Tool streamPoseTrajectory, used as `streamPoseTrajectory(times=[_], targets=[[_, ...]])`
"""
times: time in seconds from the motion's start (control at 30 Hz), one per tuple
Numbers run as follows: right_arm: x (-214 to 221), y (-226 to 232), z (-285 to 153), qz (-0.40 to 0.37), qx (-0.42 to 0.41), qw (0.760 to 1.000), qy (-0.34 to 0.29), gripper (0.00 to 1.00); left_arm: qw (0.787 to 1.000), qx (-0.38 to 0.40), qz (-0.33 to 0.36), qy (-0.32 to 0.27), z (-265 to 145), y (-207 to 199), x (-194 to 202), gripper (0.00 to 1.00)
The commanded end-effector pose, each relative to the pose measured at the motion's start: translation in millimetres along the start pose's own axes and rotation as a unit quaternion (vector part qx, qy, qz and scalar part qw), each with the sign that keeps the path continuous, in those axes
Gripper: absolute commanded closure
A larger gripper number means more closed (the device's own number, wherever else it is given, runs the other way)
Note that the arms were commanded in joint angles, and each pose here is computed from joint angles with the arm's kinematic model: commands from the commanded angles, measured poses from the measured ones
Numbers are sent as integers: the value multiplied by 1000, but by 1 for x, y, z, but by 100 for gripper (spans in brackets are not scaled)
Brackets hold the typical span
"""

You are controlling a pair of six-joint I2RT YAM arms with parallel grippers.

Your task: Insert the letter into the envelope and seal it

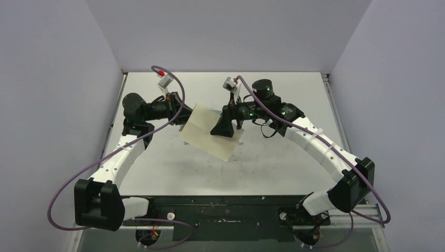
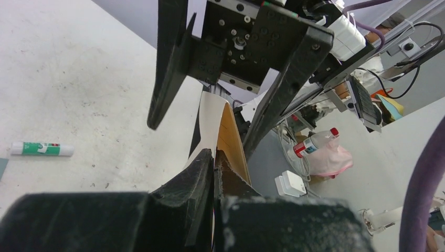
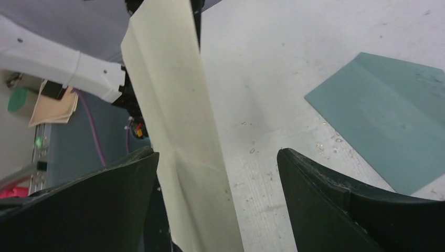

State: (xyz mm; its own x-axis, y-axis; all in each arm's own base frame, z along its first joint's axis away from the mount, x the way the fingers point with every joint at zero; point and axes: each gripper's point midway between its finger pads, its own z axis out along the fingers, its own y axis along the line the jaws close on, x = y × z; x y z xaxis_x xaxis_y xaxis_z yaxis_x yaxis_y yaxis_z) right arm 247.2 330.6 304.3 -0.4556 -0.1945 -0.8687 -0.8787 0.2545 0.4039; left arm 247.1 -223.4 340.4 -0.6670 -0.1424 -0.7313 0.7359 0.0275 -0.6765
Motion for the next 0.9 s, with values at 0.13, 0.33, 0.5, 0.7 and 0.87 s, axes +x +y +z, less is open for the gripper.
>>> streamPoseTrajectory(times=[0.13, 0.33, 0.5, 0.7, 0.87], targets=[[-5, 34, -6, -19, -79, 997, 8, 31, 999, 17, 45, 12, -3, -13, 2, 100], [-14, 35, -19, -2, -91, 996, -16, 37, 998, 17, 53, 17, -4, -16, 7, 100], [-10, 31, -15, 13, -92, 996, -9, 67, 998, 15, 54, 13, -4, -17, 4, 100], [-17, 22, -16, 12, -60, 998, -22, 95, 998, -29, 49, -21, -10, -2, -12, 69], [-30, -25, -32, 46, 44, 996, -68, 95, 976, -191, -3, -100, -40, 57, -36, 35]])
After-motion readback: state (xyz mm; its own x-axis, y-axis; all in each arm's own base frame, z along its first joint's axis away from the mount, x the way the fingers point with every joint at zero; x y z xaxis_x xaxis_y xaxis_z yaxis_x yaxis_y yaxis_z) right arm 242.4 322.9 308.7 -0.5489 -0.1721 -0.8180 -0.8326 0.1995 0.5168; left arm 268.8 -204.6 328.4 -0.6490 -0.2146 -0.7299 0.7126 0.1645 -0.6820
